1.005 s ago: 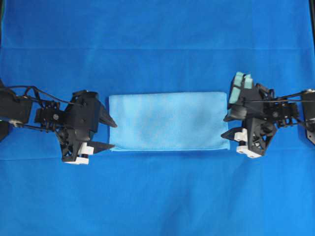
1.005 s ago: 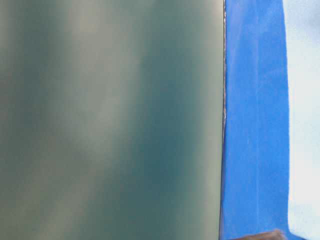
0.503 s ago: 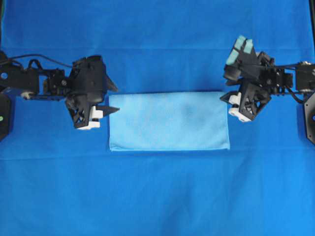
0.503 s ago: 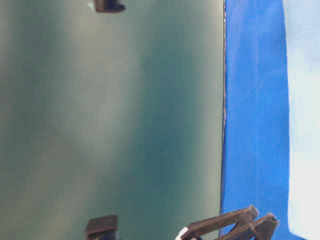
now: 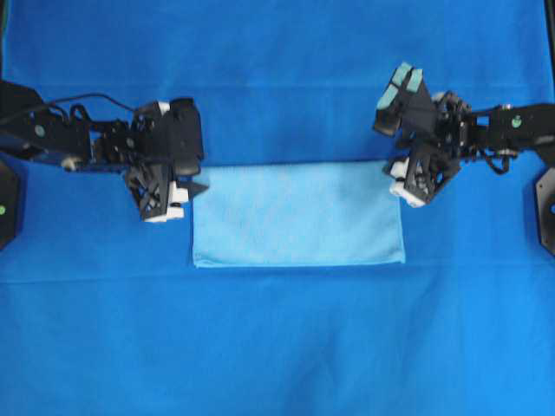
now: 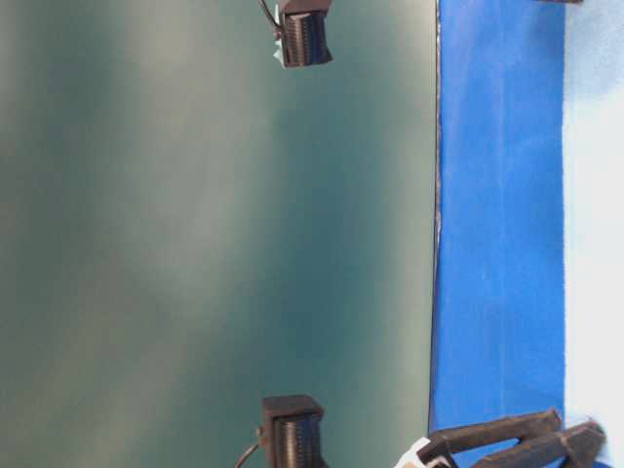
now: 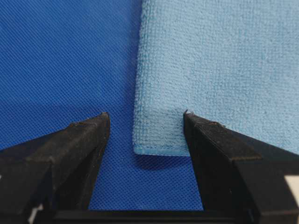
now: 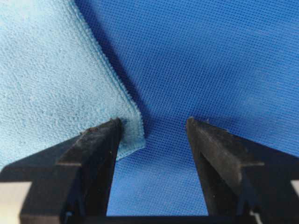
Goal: Fold the light blue towel.
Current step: 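Grasp the folded towel's two left and right ends with both grippers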
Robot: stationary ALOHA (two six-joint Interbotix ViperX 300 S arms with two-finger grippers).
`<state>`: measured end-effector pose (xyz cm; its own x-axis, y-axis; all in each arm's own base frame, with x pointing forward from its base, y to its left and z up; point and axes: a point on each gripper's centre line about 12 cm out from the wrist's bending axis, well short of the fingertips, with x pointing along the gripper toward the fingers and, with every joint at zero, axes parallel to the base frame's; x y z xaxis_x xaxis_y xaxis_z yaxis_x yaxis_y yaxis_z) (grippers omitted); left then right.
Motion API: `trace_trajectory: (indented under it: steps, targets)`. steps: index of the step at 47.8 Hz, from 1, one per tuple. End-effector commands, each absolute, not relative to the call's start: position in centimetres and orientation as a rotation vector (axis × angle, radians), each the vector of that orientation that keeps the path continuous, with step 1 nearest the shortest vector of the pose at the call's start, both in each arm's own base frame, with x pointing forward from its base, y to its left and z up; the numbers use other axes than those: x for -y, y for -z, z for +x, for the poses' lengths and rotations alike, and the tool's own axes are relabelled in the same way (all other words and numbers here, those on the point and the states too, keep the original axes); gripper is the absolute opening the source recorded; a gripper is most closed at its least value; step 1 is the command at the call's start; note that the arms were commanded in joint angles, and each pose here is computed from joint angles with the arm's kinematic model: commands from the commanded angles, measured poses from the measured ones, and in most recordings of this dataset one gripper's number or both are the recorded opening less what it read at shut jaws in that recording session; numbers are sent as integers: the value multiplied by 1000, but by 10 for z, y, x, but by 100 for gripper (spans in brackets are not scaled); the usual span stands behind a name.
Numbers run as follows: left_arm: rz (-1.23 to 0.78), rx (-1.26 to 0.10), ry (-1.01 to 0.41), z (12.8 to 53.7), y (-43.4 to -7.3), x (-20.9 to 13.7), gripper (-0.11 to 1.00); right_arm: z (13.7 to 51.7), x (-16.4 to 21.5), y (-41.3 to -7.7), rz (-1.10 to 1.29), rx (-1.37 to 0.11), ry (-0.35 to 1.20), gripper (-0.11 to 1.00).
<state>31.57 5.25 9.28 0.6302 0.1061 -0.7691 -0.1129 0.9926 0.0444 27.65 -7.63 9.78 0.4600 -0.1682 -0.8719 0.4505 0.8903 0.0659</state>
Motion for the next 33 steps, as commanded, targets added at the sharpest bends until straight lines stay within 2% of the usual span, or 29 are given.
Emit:
trace_trajectory:
  steps: [1, 7, 12, 15, 21, 23, 33]
  targets:
    - [-4, -856, -127, 320, -98, -54, 62, 283, 78, -105, 306, -996, 386, 60]
    - [-6, -877, -125, 319, -95, -53, 60, 282, 78, -104, 305, -998, 385, 60]
    - [-11, -909, -123, 316, -92, -53, 51, 282, 75, -104, 299, -1002, 377, 56]
    - [-12, -938, -120, 314, -90, -52, 38, 283, 73, -104, 294, -1002, 369, 44]
    - [-15, -962, -118, 312, -88, -52, 11, 283, 68, -104, 285, -1005, 354, 9]
    - [-15, -964, -118, 311, -88, -52, 3, 283, 68, -104, 284, -1003, 352, 2]
    - [-17, -959, -118, 314, -90, -52, 3, 283, 68, -105, 289, -1000, 356, 2]
